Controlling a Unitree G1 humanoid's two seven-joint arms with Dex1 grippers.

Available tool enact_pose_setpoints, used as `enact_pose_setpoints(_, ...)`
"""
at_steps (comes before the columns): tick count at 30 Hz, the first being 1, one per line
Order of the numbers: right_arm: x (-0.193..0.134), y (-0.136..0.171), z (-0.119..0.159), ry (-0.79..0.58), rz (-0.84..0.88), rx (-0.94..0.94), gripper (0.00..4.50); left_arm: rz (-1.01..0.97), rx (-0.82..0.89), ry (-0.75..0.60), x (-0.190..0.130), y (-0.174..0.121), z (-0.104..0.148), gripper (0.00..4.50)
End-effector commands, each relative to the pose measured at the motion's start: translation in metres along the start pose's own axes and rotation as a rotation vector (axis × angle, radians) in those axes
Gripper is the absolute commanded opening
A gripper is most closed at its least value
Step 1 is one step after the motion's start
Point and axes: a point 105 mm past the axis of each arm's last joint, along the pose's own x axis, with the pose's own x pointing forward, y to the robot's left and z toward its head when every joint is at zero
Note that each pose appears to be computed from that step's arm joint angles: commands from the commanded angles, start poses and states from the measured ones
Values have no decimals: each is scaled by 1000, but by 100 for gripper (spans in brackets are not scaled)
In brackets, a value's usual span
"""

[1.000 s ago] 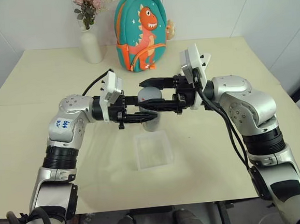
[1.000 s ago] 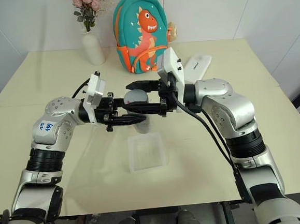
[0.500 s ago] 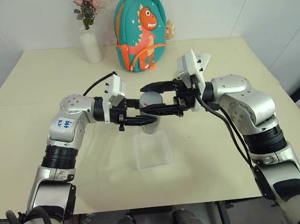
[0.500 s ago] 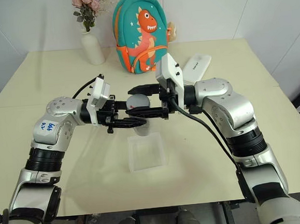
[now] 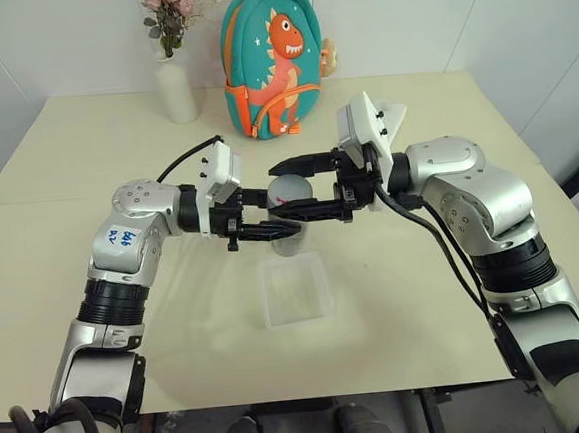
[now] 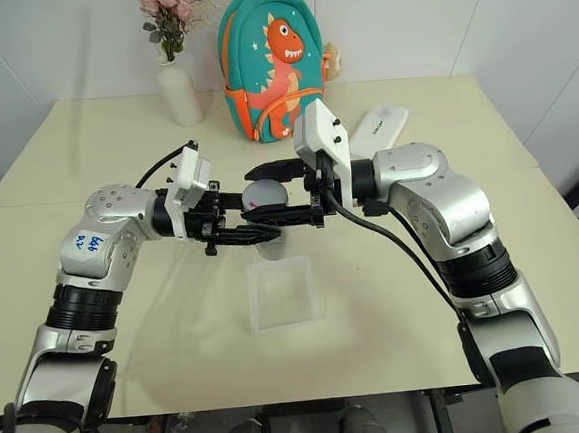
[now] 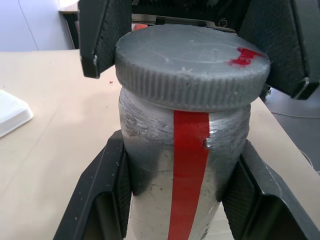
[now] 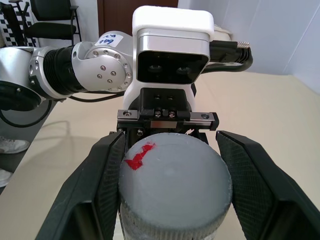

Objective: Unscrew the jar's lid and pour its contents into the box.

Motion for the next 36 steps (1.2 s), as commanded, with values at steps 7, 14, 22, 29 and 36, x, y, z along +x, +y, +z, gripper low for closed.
enact_pose_setpoints(7, -48, -47, 49, -59, -281, -153, 256, -142, -79, 13, 10, -24, -19, 199)
enact_pose_setpoints(14, -51, -51, 56, -83, -295, -147, 256, -144, -84, 12, 11, -25, -20, 199)
enact_pose_setpoints(22, -54, -56, 59, -94, -317, -154, 256, -140, -92, 7, 13, -26, -21, 199)
enact_pose_setpoints(29, -48, -34, 55, -169, -211, -99, 256, -133, -84, -41, 13, -23, -13, 199)
enact_pose_setpoints(36, -38, -26, 47, -163, -163, -70, 256, -131, -73, -53, 14, -19, -10, 199)
